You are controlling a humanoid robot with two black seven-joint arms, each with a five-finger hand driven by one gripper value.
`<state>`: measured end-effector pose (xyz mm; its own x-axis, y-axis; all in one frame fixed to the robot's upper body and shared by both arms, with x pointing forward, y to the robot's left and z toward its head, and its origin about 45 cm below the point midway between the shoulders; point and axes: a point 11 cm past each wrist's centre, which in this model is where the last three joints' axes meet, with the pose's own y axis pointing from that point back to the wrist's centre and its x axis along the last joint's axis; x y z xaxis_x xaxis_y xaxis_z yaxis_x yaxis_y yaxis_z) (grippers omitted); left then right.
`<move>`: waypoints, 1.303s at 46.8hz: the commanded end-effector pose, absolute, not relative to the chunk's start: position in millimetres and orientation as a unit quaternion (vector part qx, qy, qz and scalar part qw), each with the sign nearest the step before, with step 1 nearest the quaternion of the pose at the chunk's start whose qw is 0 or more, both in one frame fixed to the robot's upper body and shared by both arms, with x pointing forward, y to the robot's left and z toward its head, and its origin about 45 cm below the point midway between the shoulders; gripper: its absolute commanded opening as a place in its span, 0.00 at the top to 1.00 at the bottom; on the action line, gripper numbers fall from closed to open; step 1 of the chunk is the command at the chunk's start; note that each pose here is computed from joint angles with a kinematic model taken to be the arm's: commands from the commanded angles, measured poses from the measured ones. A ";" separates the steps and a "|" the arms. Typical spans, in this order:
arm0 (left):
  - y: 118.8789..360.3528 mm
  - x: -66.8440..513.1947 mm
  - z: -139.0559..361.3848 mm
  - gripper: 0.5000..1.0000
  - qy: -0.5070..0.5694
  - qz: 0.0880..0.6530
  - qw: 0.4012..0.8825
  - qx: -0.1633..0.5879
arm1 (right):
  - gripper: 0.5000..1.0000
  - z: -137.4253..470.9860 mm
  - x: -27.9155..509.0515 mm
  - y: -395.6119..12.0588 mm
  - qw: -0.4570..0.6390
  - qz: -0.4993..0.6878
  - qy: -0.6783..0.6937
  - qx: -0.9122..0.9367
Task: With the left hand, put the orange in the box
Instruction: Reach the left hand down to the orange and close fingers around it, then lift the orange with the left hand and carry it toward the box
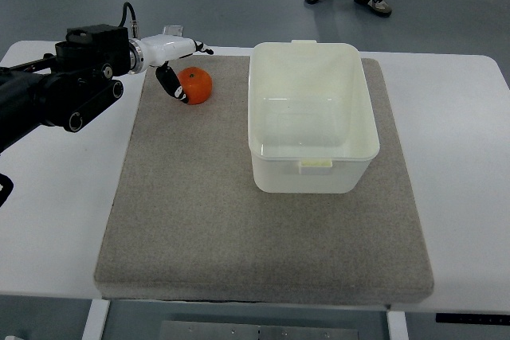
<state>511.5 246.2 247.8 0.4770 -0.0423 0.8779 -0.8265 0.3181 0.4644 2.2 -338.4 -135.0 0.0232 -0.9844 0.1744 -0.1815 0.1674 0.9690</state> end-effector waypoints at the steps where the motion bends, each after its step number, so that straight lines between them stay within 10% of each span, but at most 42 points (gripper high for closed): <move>1: 246.8 510.5 244.9 0.14 -0.428 0.278 0.688 0.515 | 0.15 -135.0 2.3 -338.5 0.504 -0.398 -0.574 0.508; 24: 243.2 508.2 239.1 0.61 -0.427 0.269 0.690 0.519 | 0.15 -135.0 2.1 -338.0 0.504 -0.398 -0.574 0.508; 32: 238.7 508.1 241.1 1.00 -0.429 0.265 0.693 0.516 | 0.15 -135.0 2.2 -338.0 0.503 -0.399 -0.574 0.508; 61: 244.3 500.7 379.3 1.00 -0.467 0.241 0.709 0.470 | 0.15 -135.0 2.3 -338.5 0.504 -0.398 -0.574 0.507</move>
<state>505.3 248.6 363.2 0.4738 -0.0968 0.8753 -0.7804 0.4144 0.4683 2.3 -338.5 -135.0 0.0228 -0.9844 0.1746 -0.1817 0.1677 0.9690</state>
